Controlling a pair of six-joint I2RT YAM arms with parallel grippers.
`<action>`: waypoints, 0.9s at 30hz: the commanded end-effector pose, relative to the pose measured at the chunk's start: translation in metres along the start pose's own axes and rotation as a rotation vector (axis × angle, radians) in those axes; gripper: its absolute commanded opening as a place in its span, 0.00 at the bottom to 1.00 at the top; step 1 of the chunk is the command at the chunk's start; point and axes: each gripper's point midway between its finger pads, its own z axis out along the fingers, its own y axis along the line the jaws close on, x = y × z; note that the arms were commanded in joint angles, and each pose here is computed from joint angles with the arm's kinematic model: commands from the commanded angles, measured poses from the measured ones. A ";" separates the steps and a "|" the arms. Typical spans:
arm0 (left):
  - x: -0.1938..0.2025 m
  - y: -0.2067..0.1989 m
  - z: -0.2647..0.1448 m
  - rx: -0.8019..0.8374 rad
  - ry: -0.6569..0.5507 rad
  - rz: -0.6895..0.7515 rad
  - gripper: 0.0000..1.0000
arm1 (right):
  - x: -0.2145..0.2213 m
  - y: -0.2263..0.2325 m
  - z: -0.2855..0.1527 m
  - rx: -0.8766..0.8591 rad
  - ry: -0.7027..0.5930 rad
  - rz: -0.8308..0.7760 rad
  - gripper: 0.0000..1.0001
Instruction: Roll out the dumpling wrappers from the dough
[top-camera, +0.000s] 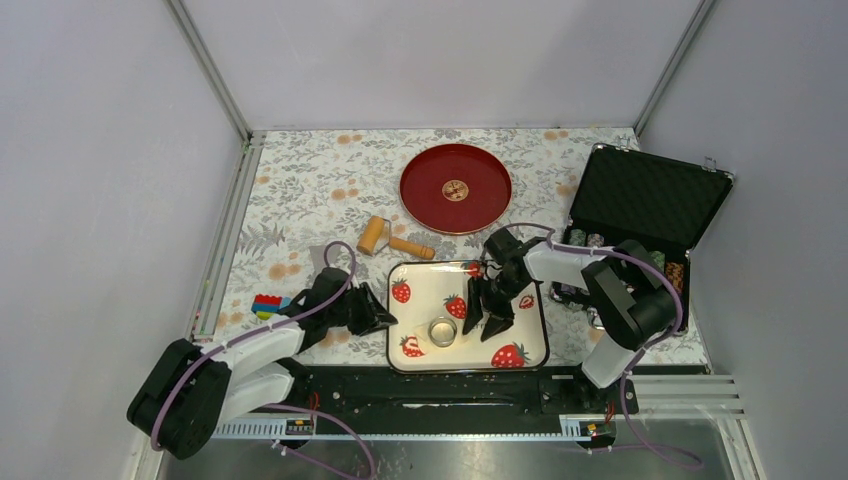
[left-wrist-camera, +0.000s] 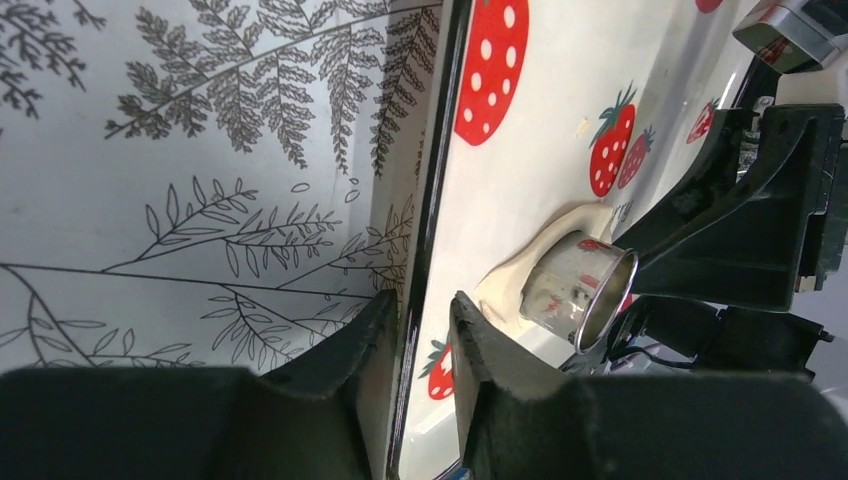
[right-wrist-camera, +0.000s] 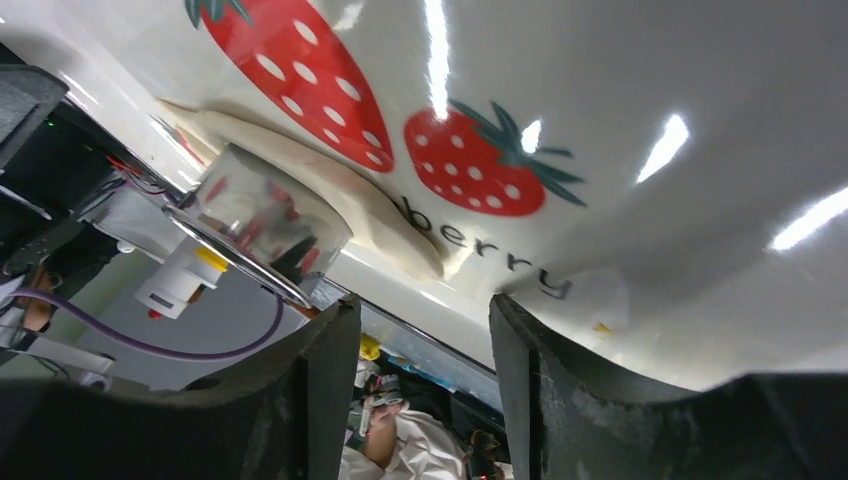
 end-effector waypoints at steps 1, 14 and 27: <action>0.003 0.013 0.006 -0.018 -0.003 0.014 0.24 | -0.015 -0.003 0.011 0.004 -0.027 0.011 0.57; 0.013 0.023 0.018 -0.007 0.041 -0.018 0.05 | -0.033 -0.008 0.022 0.063 -0.028 0.034 0.36; 0.015 0.027 0.022 -0.015 0.054 -0.024 0.00 | -0.037 -0.007 -0.003 0.146 -0.090 -0.037 0.08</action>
